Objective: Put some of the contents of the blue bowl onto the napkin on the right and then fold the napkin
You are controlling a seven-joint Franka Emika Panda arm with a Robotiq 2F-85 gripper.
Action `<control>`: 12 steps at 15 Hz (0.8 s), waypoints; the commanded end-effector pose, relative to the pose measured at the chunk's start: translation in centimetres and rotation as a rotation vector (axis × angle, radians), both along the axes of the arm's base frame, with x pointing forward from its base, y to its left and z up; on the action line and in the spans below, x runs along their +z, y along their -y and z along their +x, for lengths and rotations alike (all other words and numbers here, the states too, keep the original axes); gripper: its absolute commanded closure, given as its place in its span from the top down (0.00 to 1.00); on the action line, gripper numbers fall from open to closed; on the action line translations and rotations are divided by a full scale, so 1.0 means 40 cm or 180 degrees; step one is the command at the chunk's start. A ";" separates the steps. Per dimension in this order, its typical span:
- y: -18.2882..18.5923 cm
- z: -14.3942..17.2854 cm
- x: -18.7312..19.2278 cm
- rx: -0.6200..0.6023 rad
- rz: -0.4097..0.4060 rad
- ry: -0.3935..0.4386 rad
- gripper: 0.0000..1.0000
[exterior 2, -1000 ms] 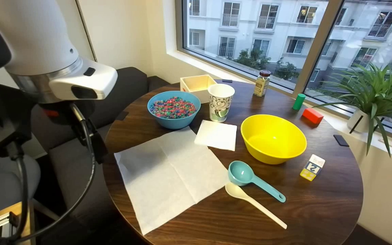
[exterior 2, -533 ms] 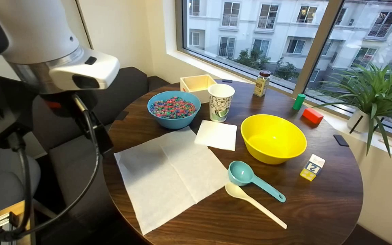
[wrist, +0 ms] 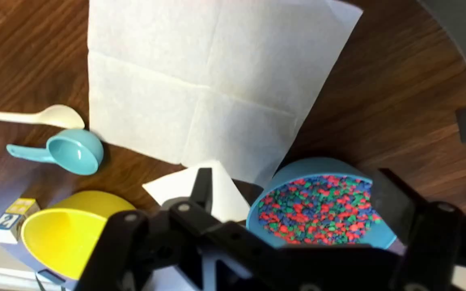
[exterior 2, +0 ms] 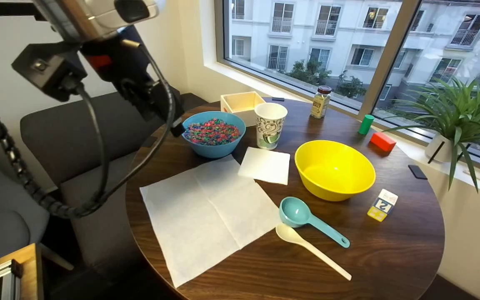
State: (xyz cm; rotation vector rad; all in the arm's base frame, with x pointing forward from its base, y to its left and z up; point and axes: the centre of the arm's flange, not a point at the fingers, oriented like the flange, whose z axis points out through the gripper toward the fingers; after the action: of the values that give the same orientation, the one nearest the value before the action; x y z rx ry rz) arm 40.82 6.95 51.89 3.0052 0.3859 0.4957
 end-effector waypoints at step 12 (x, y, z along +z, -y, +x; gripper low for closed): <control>-0.036 0.126 -0.027 0.0010 -0.0050 0.0008 1.00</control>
State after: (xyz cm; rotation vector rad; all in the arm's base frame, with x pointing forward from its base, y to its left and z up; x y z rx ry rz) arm 44.67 7.65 51.14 2.9731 0.4134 0.5121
